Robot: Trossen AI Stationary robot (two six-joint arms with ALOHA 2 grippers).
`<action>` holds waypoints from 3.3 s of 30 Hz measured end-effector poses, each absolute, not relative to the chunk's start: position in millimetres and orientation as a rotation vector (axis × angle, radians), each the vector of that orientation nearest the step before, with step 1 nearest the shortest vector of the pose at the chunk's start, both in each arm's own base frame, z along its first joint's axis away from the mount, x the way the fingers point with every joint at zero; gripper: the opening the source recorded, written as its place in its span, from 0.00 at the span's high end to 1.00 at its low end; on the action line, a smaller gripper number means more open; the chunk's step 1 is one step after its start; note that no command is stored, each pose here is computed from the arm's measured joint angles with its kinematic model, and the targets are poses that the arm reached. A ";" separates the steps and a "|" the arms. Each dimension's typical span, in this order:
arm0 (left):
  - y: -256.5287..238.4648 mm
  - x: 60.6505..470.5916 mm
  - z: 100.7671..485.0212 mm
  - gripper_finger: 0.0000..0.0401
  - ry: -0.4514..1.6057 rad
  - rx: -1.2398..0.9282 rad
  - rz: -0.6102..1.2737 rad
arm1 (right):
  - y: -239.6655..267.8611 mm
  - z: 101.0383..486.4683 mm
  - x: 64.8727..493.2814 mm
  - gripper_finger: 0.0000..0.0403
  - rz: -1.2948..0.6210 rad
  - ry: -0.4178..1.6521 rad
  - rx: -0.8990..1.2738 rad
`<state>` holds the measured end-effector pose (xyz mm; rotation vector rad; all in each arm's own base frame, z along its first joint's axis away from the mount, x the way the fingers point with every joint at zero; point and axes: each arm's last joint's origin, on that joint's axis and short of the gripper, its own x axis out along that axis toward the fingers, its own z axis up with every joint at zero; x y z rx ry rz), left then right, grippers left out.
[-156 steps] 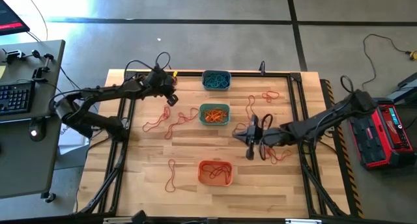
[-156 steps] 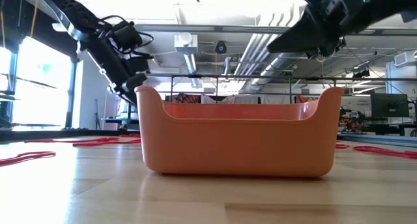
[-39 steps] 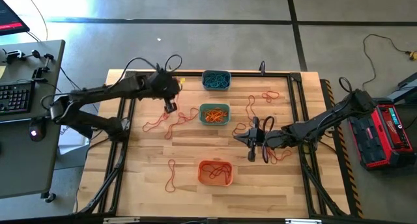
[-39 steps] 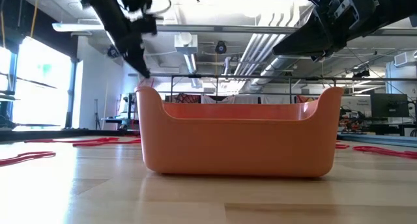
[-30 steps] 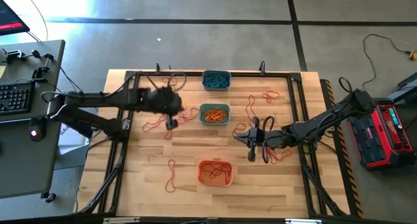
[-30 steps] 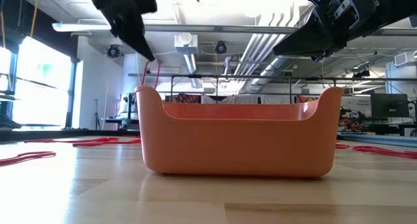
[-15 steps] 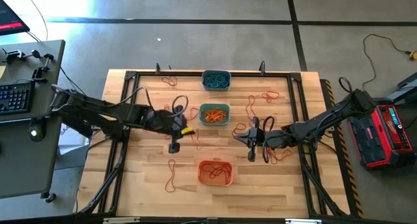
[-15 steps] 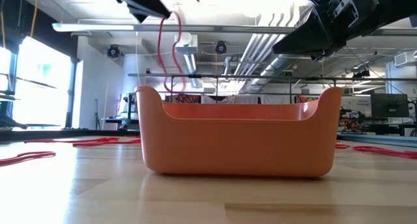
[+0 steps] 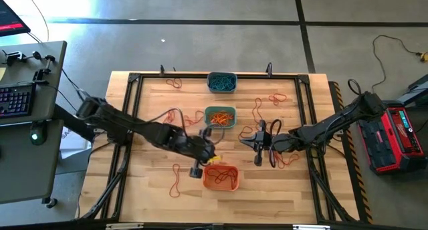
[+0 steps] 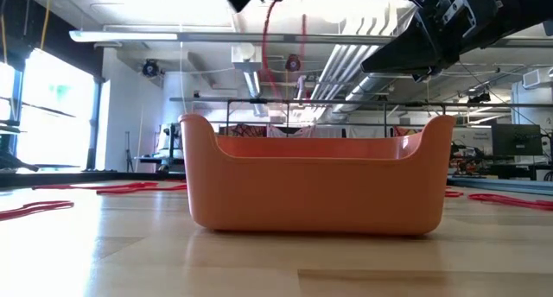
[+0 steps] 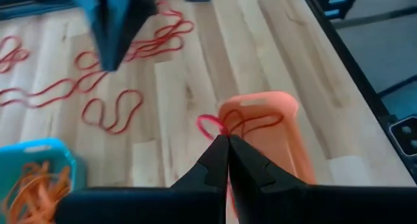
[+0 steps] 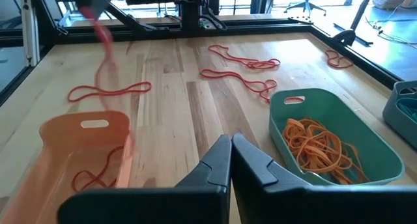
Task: Sort rubber bands into baskets
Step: Put the red rubber band into the orange bin
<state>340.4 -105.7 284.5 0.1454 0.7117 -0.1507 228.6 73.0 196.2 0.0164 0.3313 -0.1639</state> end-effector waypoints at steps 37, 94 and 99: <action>-151.3 360.7 293.5 1.00 0.674 0.077 -0.266 | 72.9 195.5 228.3 1.00 -0.164 0.339 0.009; -106.4 404.9 202.6 0.71 0.958 -0.042 -0.412 | 76.2 174.2 238.7 1.00 -0.171 0.398 -0.011; -96.0 393.7 218.1 0.68 0.987 0.053 -0.258 | 76.2 174.1 238.7 1.00 -0.170 0.400 -0.014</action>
